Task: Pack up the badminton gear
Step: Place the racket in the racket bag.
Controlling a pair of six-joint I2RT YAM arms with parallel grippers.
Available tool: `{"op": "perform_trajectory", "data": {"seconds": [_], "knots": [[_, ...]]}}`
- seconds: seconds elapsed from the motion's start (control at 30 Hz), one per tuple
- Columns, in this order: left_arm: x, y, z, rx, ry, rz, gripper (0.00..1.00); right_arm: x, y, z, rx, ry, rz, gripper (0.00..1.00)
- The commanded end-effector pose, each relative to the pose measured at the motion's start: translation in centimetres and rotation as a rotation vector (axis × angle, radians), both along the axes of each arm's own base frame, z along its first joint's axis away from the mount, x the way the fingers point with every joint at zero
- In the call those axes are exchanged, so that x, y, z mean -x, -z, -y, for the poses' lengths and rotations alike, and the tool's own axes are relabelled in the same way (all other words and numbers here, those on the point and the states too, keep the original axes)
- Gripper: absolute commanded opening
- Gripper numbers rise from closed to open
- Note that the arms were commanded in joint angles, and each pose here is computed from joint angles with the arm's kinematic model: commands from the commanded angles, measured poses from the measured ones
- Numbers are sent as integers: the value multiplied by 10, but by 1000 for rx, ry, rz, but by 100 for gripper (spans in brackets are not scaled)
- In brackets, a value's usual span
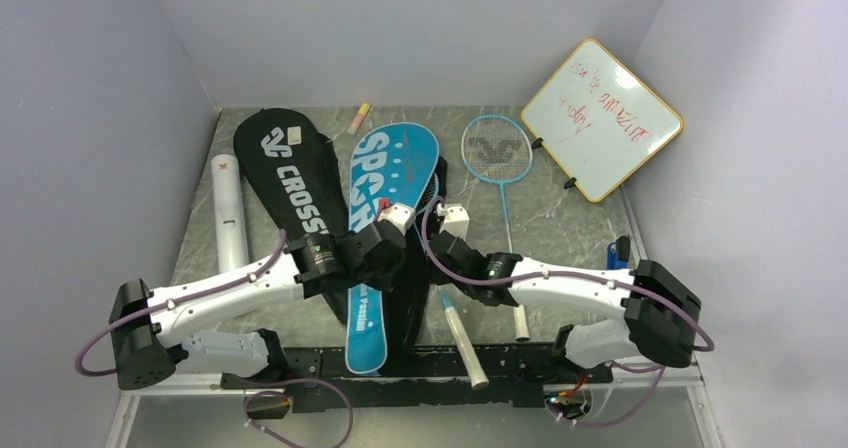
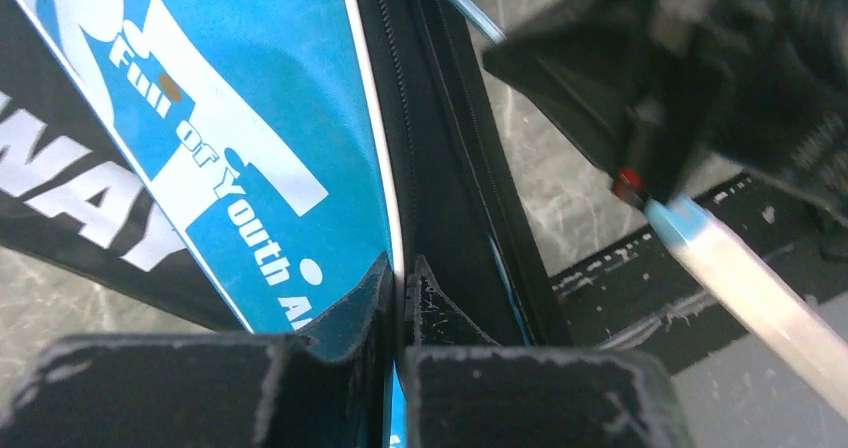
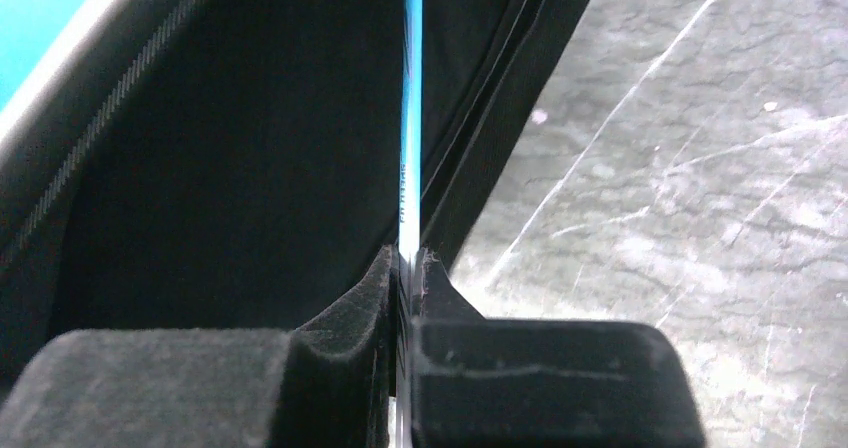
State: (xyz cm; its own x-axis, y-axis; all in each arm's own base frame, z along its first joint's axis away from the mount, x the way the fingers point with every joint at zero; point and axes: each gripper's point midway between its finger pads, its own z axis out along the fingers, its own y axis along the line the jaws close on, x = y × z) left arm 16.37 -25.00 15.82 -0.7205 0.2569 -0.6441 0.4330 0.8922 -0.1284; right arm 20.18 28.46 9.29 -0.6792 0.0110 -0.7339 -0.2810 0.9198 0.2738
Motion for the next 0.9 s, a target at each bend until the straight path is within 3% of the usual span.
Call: {"op": "perform_trajectory", "data": {"seconds": [0.0, 0.37, 0.53, 0.6, 0.67, 0.73, 0.87], "knots": [[16, -17, 24, 142, 106, -29, 5, -42, -35, -15, -123, 113, 66, 0], [59, -25, 68, 394, 373, -139, 5, -102, -33, 3, -246, 350, 48, 0], [67, 3, 82, 437, 390, -204, 5, -107, -16, 0, -312, 425, 18, 0], [64, 20, 81, 422, 366, -213, 5, -107, -8, -6, -332, 397, 0, 5], [61, 38, 78, 398, 334, -214, 5, -103, 4, -6, -317, 358, -27, 23], [59, 52, 76, 386, 311, -220, 5, -98, 14, -5, -301, 312, -49, 34], [58, 70, 79, 383, 298, -232, 5, -83, 24, 2, -328, 224, -107, 35]]}}
